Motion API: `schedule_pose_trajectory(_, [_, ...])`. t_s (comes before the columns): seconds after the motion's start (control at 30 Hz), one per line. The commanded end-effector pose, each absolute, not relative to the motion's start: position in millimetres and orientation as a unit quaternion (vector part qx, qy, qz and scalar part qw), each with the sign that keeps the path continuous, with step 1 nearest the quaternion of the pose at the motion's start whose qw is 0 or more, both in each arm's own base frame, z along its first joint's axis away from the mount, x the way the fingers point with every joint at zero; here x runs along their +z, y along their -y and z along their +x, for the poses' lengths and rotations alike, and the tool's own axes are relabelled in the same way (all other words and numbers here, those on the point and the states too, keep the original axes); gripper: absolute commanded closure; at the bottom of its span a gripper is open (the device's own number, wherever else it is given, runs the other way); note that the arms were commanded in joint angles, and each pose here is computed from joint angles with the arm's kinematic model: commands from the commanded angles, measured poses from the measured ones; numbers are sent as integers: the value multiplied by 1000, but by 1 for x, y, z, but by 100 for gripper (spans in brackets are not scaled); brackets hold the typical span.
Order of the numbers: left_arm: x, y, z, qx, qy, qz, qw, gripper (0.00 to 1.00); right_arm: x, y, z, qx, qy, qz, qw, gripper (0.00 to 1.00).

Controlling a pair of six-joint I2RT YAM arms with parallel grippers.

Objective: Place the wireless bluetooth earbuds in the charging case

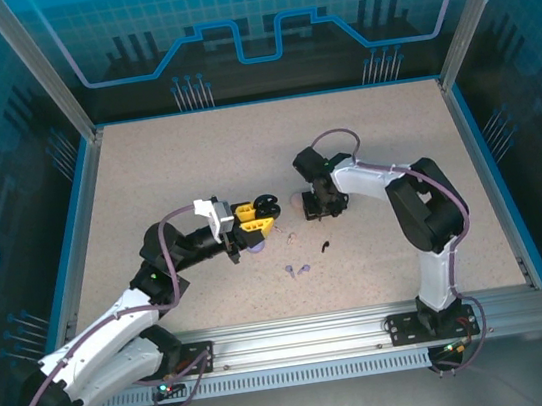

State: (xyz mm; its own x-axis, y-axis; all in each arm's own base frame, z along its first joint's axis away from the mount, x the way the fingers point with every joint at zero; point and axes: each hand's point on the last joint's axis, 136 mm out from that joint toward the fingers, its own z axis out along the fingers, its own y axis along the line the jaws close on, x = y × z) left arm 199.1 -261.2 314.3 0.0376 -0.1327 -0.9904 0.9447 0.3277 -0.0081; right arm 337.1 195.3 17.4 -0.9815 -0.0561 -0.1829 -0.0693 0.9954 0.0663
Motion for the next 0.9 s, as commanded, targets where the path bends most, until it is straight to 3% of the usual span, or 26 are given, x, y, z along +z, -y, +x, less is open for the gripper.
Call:
schedule_pose_trajectory(0.0, [315,259,197,-435,-534,376,620,98,15,-194,342,29,-995,-31,86,60])
schedule_pose_trajectory(0.87, [313,258,197,-432,-539,375,618,98,17,-198,345,36,-994,-52,94,79])
